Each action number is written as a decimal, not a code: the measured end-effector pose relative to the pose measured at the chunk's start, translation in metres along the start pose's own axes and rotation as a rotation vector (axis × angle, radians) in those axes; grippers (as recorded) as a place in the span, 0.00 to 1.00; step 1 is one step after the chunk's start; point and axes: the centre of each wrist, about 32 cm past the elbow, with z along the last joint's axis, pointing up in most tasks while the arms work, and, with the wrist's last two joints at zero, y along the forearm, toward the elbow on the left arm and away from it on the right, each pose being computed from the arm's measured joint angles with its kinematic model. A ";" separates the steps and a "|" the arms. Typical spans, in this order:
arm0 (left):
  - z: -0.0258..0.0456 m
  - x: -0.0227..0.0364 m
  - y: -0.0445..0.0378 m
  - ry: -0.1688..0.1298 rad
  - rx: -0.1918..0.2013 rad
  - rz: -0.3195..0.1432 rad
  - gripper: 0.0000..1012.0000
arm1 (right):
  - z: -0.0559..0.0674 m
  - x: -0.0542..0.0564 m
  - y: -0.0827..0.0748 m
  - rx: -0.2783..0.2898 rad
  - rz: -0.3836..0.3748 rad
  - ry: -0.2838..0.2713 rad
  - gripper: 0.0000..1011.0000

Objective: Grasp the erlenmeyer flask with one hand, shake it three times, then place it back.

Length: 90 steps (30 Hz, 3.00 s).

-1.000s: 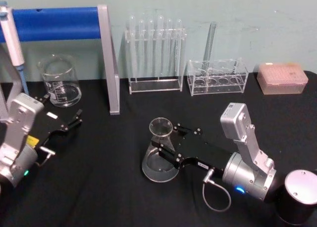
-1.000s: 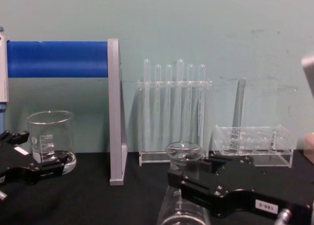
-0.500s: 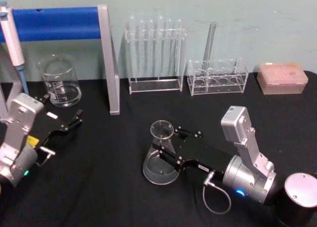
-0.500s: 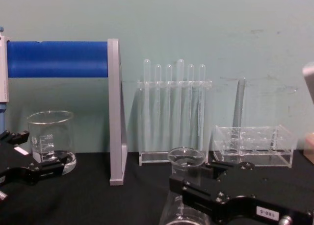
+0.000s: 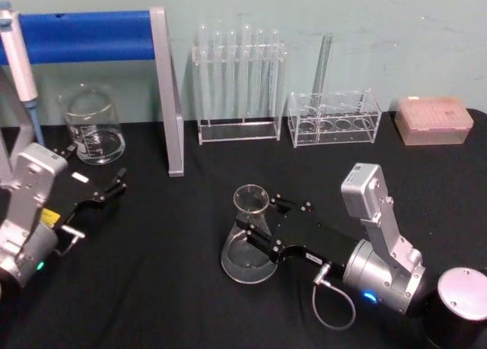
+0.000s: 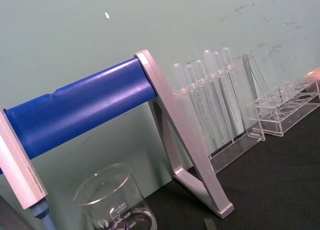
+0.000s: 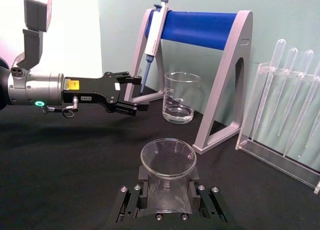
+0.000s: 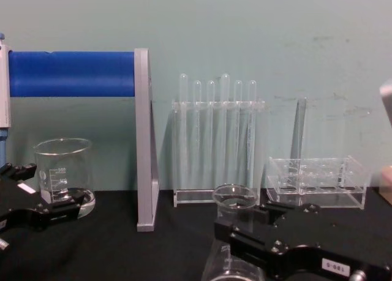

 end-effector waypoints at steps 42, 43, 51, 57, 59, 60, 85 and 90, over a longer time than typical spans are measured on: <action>0.0000 0.0000 0.0000 0.000 0.000 0.000 0.99 | 0.001 -0.002 0.001 -0.012 -0.002 -0.003 0.45; 0.0000 0.0000 0.0000 0.000 0.000 0.000 0.99 | 0.001 -0.002 0.001 -0.012 -0.002 -0.003 0.45; 0.0000 0.0000 0.0000 0.000 0.000 0.000 0.99 | 0.001 -0.002 0.001 -0.013 -0.002 -0.003 0.48; 0.0000 0.0000 0.0000 0.000 0.000 0.000 0.99 | 0.001 -0.002 0.001 -0.013 -0.001 -0.003 0.62; 0.0000 0.0000 0.0000 0.000 0.000 0.000 0.99 | 0.001 -0.002 0.001 -0.013 -0.001 -0.003 0.71; 0.0000 0.0000 0.0000 0.000 0.000 0.000 0.99 | 0.001 -0.002 0.001 -0.013 -0.001 -0.003 0.76; 0.0000 0.0000 0.0000 0.000 0.000 0.000 0.99 | 0.001 -0.002 0.001 -0.012 -0.002 -0.003 0.99; 0.0000 0.0000 0.0000 0.000 0.000 0.000 0.99 | 0.003 -0.002 0.001 -0.012 -0.008 -0.011 0.99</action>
